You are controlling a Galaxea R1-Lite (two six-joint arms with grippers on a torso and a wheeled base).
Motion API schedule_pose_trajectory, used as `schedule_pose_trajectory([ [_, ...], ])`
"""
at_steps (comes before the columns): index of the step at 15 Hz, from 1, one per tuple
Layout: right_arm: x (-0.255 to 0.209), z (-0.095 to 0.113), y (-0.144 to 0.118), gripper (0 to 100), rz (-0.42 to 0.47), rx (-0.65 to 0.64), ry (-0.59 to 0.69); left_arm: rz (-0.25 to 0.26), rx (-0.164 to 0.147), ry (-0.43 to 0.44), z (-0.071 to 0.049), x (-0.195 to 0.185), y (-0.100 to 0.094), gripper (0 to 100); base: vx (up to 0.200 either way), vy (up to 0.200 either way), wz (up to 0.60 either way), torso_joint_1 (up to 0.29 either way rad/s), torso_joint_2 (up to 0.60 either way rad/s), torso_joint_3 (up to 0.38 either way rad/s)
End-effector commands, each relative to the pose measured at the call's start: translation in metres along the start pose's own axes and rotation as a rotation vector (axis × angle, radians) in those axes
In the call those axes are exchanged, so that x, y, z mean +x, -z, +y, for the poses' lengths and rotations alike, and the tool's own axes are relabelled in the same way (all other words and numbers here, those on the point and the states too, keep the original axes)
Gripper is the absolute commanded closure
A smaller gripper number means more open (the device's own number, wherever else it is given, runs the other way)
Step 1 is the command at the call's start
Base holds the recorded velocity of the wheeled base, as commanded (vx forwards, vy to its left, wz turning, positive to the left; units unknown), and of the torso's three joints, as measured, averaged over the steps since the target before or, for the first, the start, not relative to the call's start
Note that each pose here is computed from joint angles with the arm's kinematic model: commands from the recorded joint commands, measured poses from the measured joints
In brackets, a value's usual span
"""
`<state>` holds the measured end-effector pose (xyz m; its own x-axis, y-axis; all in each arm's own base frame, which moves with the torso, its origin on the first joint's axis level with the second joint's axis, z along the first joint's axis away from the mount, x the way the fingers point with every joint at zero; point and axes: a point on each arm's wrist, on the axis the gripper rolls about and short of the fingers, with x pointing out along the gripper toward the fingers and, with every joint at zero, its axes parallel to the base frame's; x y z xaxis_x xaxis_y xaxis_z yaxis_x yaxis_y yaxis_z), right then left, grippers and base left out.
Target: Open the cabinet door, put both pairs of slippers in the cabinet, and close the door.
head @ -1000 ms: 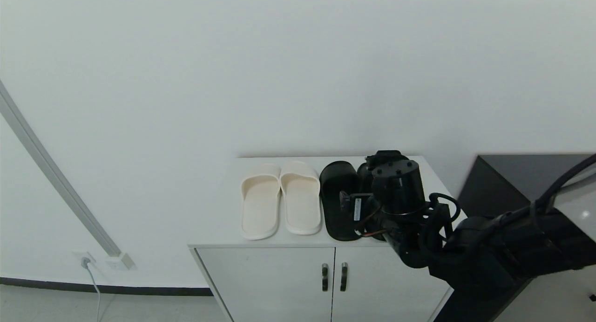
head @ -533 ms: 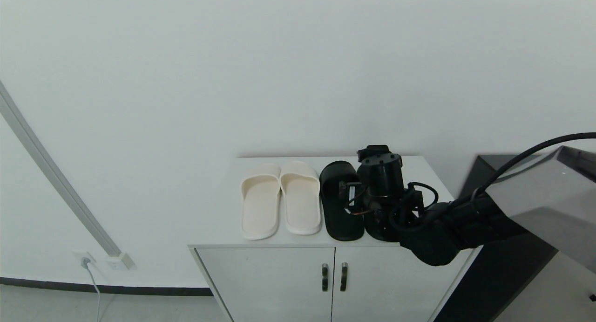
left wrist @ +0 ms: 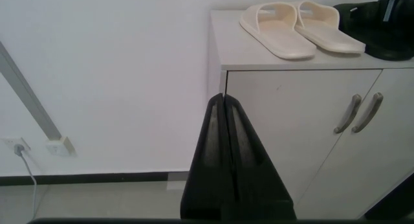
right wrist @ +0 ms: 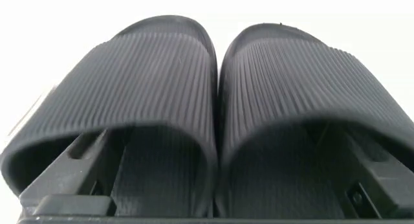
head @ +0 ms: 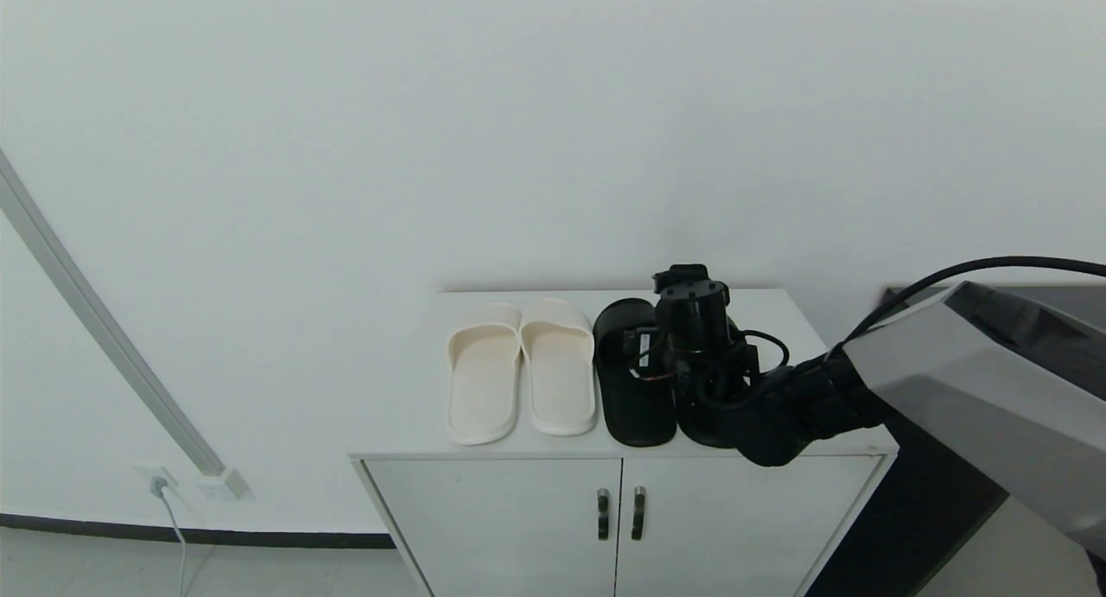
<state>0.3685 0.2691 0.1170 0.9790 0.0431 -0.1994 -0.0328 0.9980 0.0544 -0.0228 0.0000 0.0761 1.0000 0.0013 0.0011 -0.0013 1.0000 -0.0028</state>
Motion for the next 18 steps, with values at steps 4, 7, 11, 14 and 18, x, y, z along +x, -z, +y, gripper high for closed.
schedule_pose_trajectory([
  [4,0.006,0.002,0.003,100,-0.009,-0.012,0.001,0.0,-0.002,0.0,0.0,0.0,0.0,100,0.0,0.0,0.0,0.0,0.0,0.0],
  [7,0.003,0.001,-0.002,100,-0.027,0.0,-0.001,0.0,-0.002,0.0,0.0,0.0,0.0,100,0.0,0.0,0.0,0.0,0.0,0.0],
  [11,-0.027,-0.013,-0.029,100,-0.051,-0.003,-0.008,0.0,-0.002,0.0,0.0,0.0,0.0,100,0.0,0.0,0.0,0.0,0.0,0.0],
  [14,-0.066,-0.03,-0.033,100,-0.044,-0.008,-0.076,0.0,-0.002,0.0,0.0,0.0,0.0,100,0.0,0.0,0.0,0.0,0.0,0.0],
  [18,-0.128,-0.059,-0.018,100,0.009,-0.033,-0.293,0.0,-0.002,0.0,0.0,0.0,0.0,100,0.0,0.0,0.0,0.0,0.0,0.0],
])
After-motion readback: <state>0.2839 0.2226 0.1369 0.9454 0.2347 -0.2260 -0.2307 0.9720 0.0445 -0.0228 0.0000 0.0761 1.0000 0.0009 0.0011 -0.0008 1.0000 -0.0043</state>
